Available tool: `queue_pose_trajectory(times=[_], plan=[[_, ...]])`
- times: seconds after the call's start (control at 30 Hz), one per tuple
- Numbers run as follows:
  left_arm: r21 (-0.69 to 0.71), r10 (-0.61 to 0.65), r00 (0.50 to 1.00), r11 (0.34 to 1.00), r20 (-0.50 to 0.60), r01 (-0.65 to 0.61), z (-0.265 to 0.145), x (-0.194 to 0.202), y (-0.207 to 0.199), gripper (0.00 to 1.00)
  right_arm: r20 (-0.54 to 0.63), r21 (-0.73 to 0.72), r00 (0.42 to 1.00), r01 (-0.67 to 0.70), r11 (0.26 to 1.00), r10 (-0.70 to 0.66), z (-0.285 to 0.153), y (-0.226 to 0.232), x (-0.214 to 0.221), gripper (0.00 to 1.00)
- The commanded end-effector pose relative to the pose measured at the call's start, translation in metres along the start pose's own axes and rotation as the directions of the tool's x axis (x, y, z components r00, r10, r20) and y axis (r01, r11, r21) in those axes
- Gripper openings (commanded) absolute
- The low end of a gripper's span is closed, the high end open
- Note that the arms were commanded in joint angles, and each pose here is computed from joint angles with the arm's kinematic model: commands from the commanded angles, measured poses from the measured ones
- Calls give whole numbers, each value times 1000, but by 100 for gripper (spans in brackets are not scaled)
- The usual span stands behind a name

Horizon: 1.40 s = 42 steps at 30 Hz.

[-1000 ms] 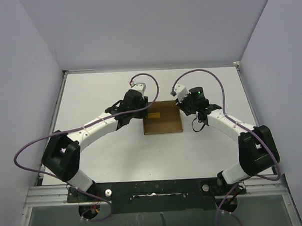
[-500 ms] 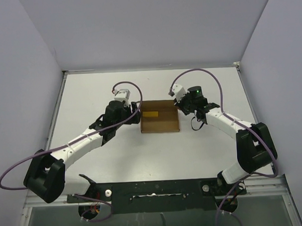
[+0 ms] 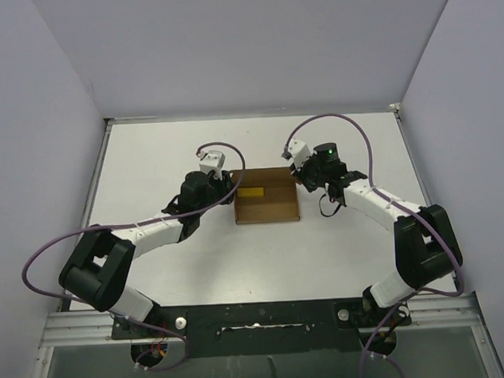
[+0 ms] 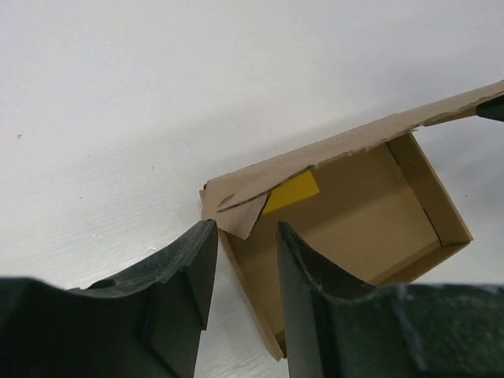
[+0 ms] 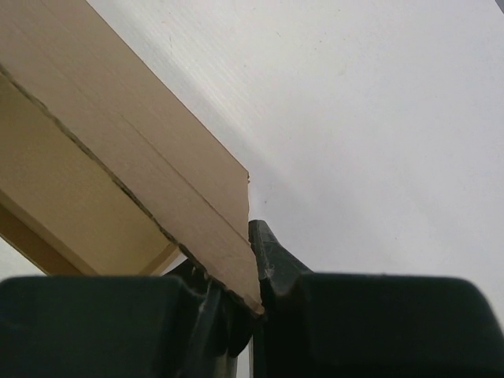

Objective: Fold the paper box

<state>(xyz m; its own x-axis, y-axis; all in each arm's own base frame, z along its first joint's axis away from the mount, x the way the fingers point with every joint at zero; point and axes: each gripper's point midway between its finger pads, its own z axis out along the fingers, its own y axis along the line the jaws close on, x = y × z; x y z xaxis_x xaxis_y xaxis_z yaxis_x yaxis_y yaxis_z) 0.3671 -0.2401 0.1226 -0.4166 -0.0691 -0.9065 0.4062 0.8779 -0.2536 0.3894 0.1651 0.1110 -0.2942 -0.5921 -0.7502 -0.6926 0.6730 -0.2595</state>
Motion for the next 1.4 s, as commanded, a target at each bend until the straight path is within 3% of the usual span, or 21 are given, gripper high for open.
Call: queue_pose_trajectory(times=[0.0, 0.3, 0.47, 0.87, 1.37], plan=[[-3, 5, 994, 1000, 108, -5, 15, -28, -1, 32, 65, 10, 998, -8, 1000, 8, 1, -9, -25, 0], [-10, 4, 996, 1000, 84, -3, 23, -24, -4, 14, 69, 3, 997, -22, 1000, 22, 1, -8, -28, 0], [3, -7, 996, 1000, 90, 6, 29, -30, -14, 0, 82, -3, 996, -43, 999, 43, 1, -5, -37, 0], [-30, 27, 994, 999, 107, -24, 61, -50, -26, 0, 91, 135, 987, -147, 980, 136, 23, -32, -64, 0], [-43, 37, 998, 998, 47, -35, 75, -30, -13, 0, 44, 195, 971, -237, 952, 233, 54, -28, -70, 0]])
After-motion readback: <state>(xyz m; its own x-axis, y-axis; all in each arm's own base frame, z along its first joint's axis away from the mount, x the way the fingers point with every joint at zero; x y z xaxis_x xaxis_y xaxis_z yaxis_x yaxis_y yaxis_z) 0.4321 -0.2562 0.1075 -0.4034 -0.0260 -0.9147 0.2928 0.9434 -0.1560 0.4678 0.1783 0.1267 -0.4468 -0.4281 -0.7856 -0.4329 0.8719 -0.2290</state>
